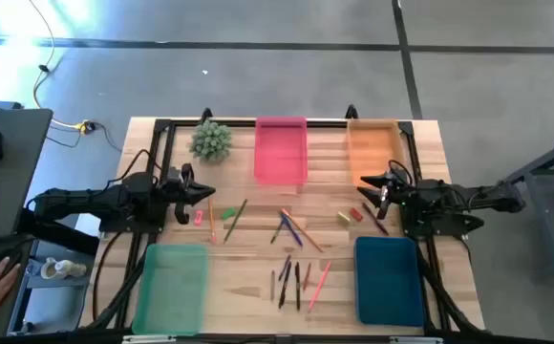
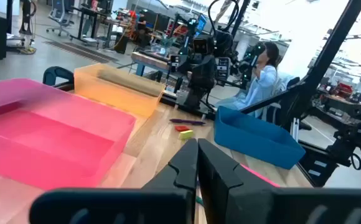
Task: Sort crayons/erasers/pens/pencils in bins
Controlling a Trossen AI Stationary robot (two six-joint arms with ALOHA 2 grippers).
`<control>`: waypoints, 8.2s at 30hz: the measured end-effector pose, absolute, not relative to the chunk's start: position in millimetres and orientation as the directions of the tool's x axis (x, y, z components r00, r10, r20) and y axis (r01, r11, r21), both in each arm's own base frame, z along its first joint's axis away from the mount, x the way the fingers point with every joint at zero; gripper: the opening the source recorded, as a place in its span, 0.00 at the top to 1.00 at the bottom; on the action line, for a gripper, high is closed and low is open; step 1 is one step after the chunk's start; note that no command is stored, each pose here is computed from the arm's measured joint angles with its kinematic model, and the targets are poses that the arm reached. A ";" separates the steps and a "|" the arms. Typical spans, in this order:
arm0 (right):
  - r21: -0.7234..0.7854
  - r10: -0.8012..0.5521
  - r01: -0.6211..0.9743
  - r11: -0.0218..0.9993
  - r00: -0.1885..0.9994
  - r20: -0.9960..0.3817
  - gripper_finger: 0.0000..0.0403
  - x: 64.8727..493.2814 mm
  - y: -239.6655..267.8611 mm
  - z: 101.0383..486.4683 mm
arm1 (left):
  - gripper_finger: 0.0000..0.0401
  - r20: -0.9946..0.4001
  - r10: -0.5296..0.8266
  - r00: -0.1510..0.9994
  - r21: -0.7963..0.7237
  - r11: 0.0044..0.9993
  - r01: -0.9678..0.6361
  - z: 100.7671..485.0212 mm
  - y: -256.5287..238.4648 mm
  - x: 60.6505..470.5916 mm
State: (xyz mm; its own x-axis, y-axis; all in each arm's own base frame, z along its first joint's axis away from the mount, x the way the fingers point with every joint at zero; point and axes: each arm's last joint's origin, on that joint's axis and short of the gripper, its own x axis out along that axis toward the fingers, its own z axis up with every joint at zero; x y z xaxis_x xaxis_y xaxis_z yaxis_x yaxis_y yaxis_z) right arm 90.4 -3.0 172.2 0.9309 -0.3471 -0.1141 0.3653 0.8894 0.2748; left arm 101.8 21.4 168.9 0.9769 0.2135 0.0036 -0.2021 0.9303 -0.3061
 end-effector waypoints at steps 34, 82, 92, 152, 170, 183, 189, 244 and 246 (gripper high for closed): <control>0.277 -0.347 0.365 0.889 0.931 -0.114 0.52 90.4 -3.0 172.2 | 1.00 0.004 0.213 0.977 -0.306 0.930 -0.202 168.9 21.3 101.8; 0.275 -0.346 0.365 0.890 0.931 -0.114 0.52 90.4 -2.9 172.2 | 1.00 0.003 0.213 0.977 -0.306 0.930 -0.202 168.7 21.4 101.8; 0.274 -0.347 0.365 0.890 0.931 -0.114 0.52 90.4 -3.0 172.2 | 1.00 0.004 0.214 0.977 -0.347 0.916 -0.199 168.9 21.4 101.8; 0.276 -0.347 0.365 0.889 0.931 -0.114 0.52 90.4 -3.0 172.2 | 0.48 0.092 0.274 0.957 -0.419 0.883 -0.213 208.9 22.4 97.9; 0.275 -0.347 0.365 0.889 0.931 -0.114 0.52 90.4 -3.0 172.2 | 0.50 -0.582 0.293 0.758 -0.336 0.763 -0.553 267.6 28.8 120.3; 0.276 -0.347 0.365 0.889 0.931 -0.114 0.52 90.4 -3.0 172.2 | 0.50 -0.815 0.193 0.546 -0.312 0.648 -0.695 268.7 35.5 161.1; 0.275 -0.347 0.365 0.889 0.931 -0.114 0.52 90.4 -3.0 172.2 | 0.50 -0.870 0.176 0.460 -0.270 0.611 -0.745 253.9 38.9 177.9; 0.277 -0.347 0.365 0.889 0.931 -0.114 0.52 90.4 -3.0 172.2 | 0.50 -0.994 0.095 0.052 0.028 0.684 -0.729 134.3 28.7 253.2; 0.274 -0.347 0.365 0.890 0.931 -0.114 0.52 90.4 -3.0 172.2 | 0.50 -0.994 0.096 0.048 0.031 0.689 -0.724 133.5 28.8 253.7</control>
